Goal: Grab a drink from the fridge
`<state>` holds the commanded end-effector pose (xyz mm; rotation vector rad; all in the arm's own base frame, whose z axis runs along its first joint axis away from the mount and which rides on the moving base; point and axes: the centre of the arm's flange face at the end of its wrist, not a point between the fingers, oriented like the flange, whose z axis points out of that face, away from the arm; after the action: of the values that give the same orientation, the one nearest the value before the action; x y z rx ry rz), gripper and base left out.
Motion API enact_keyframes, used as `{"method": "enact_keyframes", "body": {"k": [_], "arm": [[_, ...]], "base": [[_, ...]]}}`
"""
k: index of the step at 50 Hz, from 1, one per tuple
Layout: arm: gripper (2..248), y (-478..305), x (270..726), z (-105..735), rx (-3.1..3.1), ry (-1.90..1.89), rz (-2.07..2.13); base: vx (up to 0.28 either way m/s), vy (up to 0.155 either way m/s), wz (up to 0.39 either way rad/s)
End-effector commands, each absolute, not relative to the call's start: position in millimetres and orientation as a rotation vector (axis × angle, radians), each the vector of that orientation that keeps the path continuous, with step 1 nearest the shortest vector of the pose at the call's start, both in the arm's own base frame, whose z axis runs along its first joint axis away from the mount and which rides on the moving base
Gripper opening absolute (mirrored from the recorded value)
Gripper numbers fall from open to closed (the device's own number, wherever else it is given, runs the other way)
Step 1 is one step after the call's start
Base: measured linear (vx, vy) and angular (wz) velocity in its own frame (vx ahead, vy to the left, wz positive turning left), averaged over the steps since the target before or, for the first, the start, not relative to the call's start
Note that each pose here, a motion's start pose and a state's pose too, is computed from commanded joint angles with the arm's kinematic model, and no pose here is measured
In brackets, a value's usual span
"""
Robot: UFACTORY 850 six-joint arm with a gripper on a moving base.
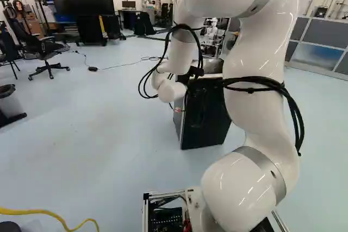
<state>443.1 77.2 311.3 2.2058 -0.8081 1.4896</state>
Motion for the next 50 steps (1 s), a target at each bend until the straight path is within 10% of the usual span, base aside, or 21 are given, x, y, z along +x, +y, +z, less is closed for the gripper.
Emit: {"method": "enact_keyframes", "body": {"k": [50], "arm": [[247, 71, 470, 309, 2.174, -0.856, 1.496]], "base": [[0.0, 0.0, 0.0]]}}
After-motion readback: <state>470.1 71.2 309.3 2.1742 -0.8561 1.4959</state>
